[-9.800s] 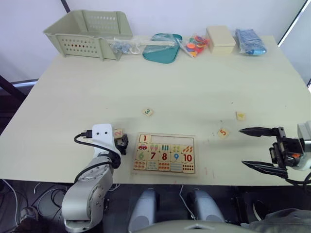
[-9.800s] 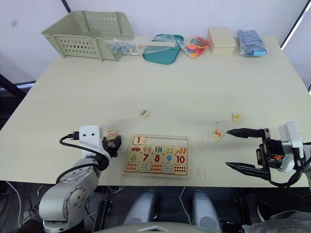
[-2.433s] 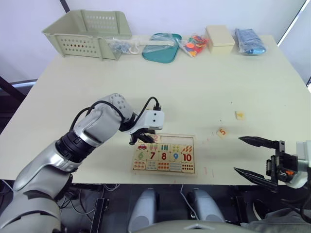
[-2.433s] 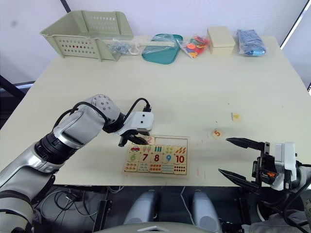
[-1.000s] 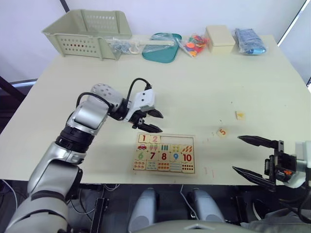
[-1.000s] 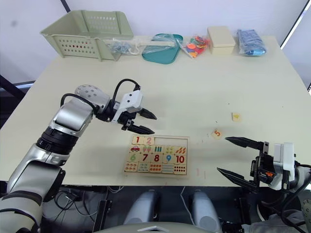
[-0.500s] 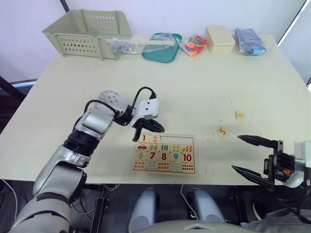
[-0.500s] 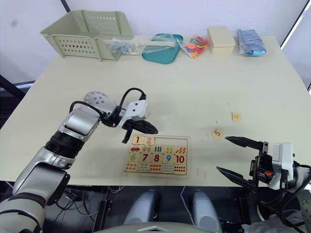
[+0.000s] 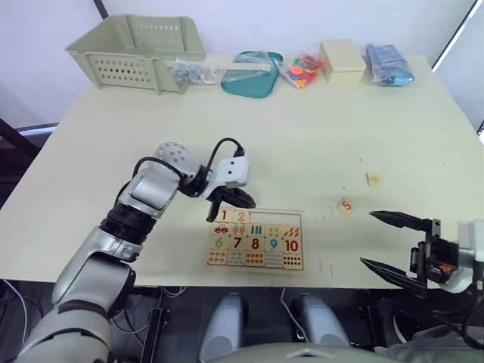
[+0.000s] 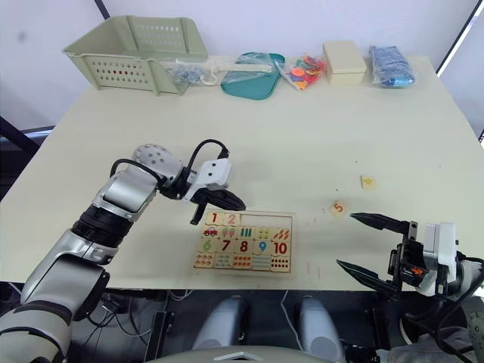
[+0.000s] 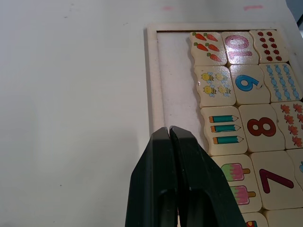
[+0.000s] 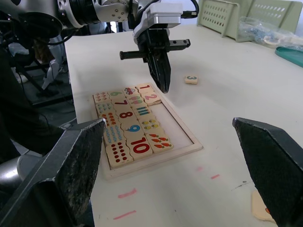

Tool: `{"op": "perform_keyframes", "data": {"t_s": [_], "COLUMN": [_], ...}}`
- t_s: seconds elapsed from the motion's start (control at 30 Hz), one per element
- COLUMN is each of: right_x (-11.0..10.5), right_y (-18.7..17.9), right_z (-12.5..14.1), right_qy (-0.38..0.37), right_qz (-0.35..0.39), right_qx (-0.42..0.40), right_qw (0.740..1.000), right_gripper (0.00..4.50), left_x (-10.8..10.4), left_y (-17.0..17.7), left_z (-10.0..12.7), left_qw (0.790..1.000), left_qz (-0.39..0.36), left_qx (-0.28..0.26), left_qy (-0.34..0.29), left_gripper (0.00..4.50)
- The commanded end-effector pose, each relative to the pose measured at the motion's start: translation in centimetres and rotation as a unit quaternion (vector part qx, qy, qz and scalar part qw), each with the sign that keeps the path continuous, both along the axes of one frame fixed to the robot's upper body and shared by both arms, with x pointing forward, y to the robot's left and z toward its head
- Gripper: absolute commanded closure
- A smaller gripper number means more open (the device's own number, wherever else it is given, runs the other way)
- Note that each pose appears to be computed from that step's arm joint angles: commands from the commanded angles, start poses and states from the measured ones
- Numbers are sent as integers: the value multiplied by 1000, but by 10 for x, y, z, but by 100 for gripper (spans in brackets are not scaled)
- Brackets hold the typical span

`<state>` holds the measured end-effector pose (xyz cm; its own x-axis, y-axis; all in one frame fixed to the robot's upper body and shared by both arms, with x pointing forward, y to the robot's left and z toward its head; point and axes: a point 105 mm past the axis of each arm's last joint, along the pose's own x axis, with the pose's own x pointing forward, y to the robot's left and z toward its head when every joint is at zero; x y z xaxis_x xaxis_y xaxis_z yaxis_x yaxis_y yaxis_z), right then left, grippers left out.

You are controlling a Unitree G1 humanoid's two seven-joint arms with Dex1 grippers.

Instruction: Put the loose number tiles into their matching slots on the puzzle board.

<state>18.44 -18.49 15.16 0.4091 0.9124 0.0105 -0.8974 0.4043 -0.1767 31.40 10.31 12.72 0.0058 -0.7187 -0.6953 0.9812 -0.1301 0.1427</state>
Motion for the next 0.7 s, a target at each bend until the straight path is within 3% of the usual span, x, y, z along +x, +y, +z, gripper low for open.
{"op": "perform_keyframes", "data": {"t_s": [0.03,0.7], "right_x": [-4,-7], "right_y": [4,4], "right_z": [8,8], "right_qy": [-22,-21], "right_qz": [8,2], "right_qx": [2,1], "right_qw": [1000,1000], "right_gripper": [0,0], "left_x": [-3,-5], "left_y": [-1,-10], "left_z": [2,-1], "left_qw": [1000,999], "left_qz": [-12,-16], "left_qx": [8,33], "left_qy": [-7,-3], "left_gripper": [442,442]}}
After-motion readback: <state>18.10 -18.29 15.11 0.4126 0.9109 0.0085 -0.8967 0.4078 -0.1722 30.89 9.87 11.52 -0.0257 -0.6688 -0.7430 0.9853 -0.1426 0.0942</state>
